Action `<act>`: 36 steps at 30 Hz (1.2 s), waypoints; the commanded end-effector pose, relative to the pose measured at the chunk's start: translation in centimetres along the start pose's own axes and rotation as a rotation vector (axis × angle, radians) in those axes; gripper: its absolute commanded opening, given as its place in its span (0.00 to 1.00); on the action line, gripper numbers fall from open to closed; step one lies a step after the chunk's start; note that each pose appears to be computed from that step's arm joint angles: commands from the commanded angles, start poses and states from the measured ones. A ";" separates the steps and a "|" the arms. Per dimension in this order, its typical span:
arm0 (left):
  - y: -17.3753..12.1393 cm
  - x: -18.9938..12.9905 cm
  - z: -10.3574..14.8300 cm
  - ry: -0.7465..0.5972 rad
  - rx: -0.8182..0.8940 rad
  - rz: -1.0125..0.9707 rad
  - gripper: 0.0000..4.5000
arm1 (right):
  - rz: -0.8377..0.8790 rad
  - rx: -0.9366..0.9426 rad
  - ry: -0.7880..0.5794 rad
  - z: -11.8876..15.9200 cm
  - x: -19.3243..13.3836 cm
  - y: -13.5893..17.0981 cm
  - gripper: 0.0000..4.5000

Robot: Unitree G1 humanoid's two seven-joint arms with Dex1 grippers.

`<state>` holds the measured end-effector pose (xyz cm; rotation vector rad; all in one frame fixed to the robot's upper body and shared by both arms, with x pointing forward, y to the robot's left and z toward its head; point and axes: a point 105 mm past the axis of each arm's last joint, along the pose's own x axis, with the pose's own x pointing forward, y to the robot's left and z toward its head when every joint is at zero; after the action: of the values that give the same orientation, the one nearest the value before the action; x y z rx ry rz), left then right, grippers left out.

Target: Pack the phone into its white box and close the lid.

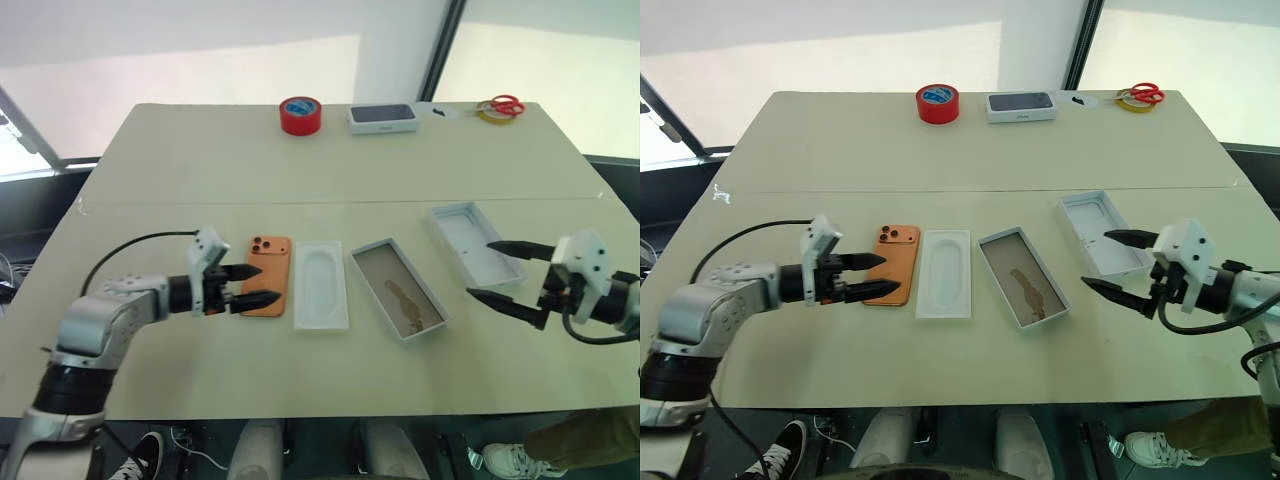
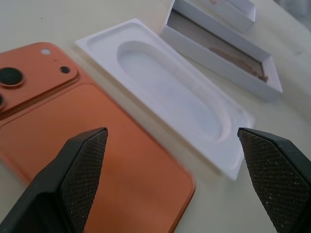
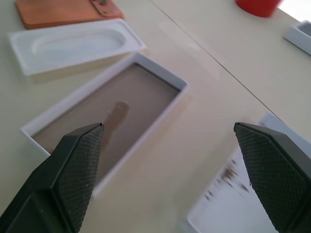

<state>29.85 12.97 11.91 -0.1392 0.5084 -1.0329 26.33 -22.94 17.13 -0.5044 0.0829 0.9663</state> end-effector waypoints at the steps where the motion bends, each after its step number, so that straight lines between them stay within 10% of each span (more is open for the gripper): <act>1: -0.1 1.4 0.5 0.067 -0.047 0.061 1.00 | 0.025 -0.041 -0.057 1.7 0.9 0.1 0.99; 11: -1.2 3.3 0.0 0.230 -0.158 0.088 1.00 | 0.019 -0.038 -0.055 0.9 1.2 -0.2 0.99; 36: -0.9 5.9 1.1 0.165 -0.352 0.185 1.00 | -0.044 -0.044 -0.069 0.0 1.7 -0.8 0.99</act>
<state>31.99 7.21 11.34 -0.3053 0.8254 -0.7875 27.77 -22.19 15.95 -0.4900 0.0408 0.9497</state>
